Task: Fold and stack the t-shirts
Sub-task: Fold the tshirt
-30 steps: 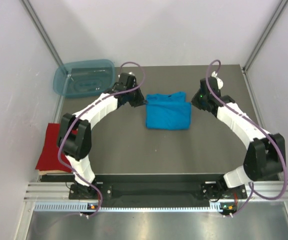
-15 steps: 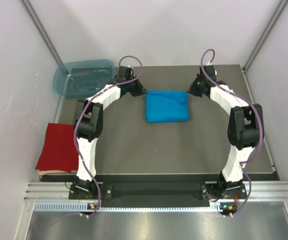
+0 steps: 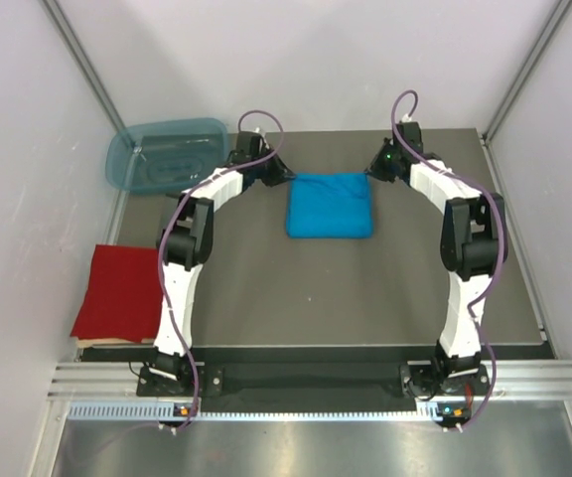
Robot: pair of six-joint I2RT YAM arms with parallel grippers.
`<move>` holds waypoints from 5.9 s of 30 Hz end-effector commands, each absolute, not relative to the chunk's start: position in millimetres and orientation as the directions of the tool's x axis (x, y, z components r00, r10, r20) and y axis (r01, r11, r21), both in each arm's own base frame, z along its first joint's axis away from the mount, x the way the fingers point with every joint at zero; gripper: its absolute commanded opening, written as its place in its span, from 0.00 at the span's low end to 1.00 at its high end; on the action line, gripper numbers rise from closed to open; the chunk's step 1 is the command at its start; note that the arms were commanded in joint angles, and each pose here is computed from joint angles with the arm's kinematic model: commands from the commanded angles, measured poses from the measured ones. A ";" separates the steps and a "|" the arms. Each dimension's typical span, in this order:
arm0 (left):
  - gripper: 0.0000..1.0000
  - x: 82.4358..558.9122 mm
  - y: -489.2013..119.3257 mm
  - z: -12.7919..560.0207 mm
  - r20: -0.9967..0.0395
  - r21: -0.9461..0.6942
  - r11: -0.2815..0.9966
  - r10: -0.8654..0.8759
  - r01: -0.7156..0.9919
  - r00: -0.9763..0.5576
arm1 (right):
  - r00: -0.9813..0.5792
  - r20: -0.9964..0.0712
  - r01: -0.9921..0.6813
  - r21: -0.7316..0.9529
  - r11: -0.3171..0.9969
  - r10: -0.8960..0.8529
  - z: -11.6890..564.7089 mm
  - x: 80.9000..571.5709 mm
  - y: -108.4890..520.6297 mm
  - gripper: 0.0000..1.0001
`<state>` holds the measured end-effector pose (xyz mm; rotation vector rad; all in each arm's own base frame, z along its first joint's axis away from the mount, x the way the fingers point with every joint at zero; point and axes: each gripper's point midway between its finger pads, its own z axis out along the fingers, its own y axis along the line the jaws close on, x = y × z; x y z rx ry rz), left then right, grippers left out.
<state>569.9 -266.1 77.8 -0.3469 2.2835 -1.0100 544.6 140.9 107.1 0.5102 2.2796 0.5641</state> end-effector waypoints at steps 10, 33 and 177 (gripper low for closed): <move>0.45 604.8 -235.6 153.8 -0.571 -0.731 0.663 -0.464 0.163 -0.677 | -0.660 -0.641 -0.043 0.554 0.832 0.393 143.4 542.8 137.3 0.52; 0.42 554.8 -292.7 93.2 -0.398 -0.839 0.520 -0.388 0.158 -0.831 | -0.861 -0.509 -0.320 0.576 0.752 0.024 78.4 426.4 158.3 0.70; 0.58 429.7 -292.4 87.6 -0.398 -0.601 0.791 -0.169 0.117 -0.902 | -0.875 -0.462 -0.216 0.641 0.737 0.145 67.6 372.9 148.1 0.63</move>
